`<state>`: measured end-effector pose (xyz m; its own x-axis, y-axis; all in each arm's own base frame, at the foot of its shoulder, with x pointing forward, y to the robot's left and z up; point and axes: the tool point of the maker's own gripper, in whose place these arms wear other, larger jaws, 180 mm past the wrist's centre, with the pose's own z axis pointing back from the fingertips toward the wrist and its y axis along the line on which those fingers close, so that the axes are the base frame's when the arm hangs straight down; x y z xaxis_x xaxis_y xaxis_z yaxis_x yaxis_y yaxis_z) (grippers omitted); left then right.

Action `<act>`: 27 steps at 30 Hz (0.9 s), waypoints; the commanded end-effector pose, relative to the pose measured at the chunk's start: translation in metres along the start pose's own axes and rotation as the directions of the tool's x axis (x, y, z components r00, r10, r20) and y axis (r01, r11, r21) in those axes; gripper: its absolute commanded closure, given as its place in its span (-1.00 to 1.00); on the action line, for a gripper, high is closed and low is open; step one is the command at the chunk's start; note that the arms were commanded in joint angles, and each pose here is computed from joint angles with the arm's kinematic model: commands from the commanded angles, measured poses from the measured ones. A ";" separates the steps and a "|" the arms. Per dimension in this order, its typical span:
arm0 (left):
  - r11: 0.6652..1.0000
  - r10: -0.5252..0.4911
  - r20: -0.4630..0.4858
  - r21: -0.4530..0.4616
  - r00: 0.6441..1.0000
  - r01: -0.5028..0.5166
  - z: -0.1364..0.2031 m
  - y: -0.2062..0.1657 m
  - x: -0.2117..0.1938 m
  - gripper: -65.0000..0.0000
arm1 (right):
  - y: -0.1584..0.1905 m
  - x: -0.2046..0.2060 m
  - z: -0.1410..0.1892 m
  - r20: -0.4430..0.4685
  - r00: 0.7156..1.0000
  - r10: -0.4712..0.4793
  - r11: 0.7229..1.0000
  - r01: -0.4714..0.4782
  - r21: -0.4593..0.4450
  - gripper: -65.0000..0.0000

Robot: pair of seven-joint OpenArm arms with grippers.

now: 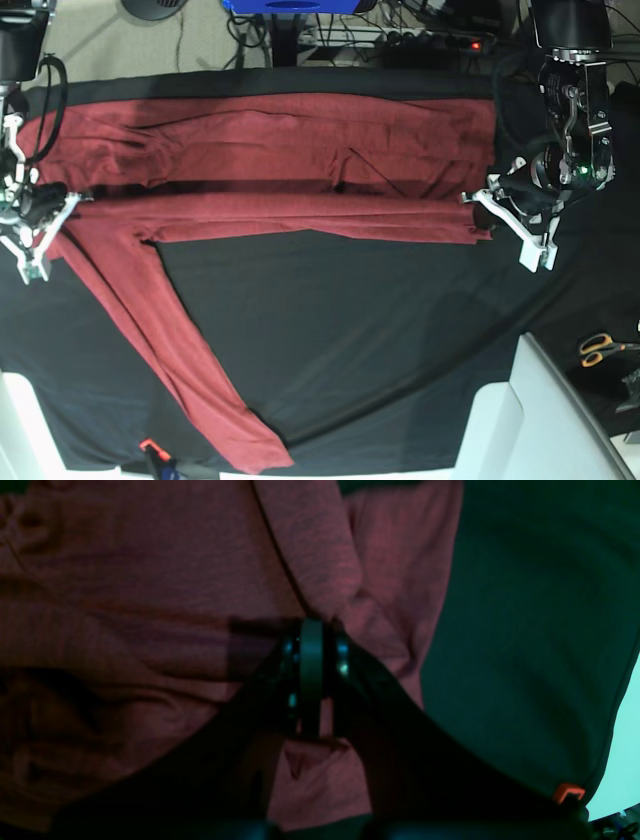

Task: Fold the T-shirt properly
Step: 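Pull the folded edge taut with both grippers, sliding it toward the collar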

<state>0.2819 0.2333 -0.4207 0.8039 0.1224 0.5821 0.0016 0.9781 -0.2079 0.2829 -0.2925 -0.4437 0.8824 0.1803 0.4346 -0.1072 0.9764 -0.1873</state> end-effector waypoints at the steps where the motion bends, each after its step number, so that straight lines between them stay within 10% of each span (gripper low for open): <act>1: 1.000 -0.013 0.034 0.006 0.999 0.013 0.004 0.003 0.011 1.00 | -0.006 0.011 0.005 0.032 0.999 0.003 1.000 -0.002 -0.022 1.00; 27: 0.999 -0.044 0.025 0.016 0.999 0.044 0.019 0.003 -0.004 1.00 | 0.008 -0.011 0.008 -0.017 1.000 -0.019 1.000 0.019 -0.013 1.00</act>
<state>0.2603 0.2339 -0.4182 0.8090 0.0881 0.5812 0.0225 0.9834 -0.1803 0.2604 -0.2756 -0.4543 0.9038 0.1538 0.3993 -0.0954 0.9821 -0.1625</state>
